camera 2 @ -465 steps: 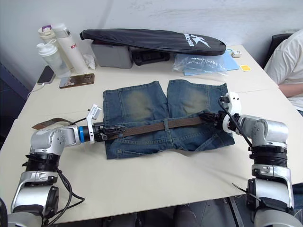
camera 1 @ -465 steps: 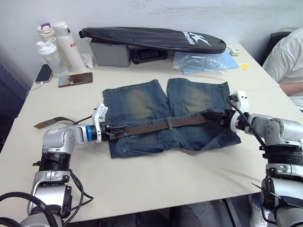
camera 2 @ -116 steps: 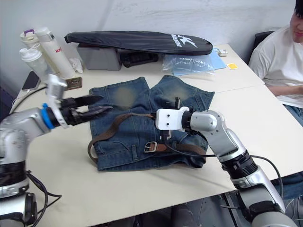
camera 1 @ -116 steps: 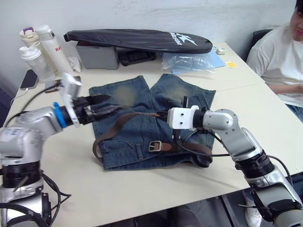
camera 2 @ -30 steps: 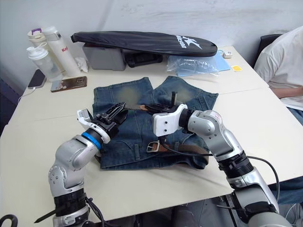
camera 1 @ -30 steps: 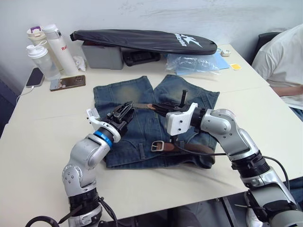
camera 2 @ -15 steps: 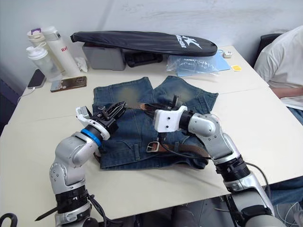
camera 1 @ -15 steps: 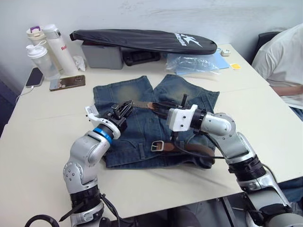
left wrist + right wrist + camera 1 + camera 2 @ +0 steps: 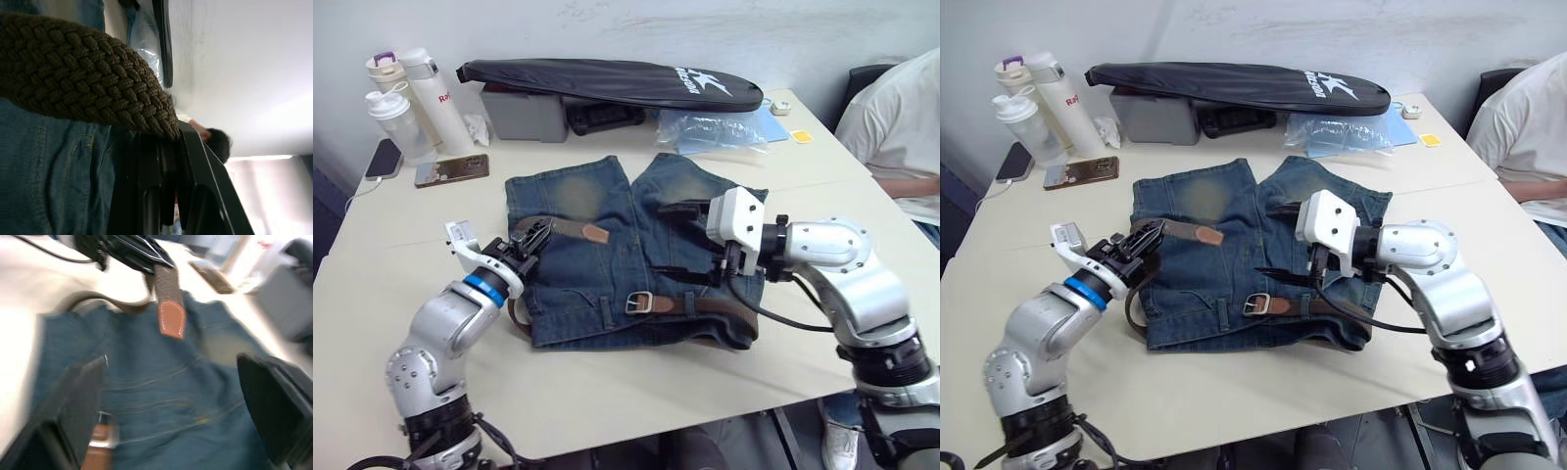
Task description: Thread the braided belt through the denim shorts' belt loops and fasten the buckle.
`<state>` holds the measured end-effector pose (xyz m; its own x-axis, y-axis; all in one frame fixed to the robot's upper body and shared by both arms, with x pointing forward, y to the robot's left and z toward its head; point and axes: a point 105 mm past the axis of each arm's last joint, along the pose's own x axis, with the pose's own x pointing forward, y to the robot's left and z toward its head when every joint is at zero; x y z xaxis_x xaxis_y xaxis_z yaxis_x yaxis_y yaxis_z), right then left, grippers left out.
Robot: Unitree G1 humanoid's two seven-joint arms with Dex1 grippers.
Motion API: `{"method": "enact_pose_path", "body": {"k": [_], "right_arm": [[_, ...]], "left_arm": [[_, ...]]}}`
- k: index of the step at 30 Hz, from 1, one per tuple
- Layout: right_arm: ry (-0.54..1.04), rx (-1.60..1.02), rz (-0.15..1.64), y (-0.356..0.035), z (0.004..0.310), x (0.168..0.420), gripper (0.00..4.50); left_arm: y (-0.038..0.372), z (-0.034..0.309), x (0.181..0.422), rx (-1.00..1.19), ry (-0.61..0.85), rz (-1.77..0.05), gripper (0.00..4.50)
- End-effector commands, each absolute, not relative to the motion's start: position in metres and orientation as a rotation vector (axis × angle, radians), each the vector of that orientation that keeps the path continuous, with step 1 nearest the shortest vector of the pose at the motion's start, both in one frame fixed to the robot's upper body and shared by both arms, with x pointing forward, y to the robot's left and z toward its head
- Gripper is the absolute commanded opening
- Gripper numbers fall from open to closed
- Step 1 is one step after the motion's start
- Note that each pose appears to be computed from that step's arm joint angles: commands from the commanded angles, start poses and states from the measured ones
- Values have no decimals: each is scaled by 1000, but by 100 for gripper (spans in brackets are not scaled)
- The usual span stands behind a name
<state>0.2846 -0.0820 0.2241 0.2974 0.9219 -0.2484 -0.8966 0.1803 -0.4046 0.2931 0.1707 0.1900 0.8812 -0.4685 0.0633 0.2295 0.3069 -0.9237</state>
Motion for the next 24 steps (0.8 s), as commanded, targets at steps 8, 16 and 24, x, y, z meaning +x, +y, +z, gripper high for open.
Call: {"method": "enact_pose_path", "body": {"k": [8, 16, 24], "right_arm": [[273, -357, 1452, -104, 240, 244, 447], [365, -326, 1470, -107, 236, 234, 447], [361, -379, 1429, -111, 236, 237, 447]], "left_arm": [[186, 198, 244, -809, 247, -676, 0], [188, 172, 240, -861, 248, -597, 0], [168, 143, 243, -880, 278, -513, 0]]}}
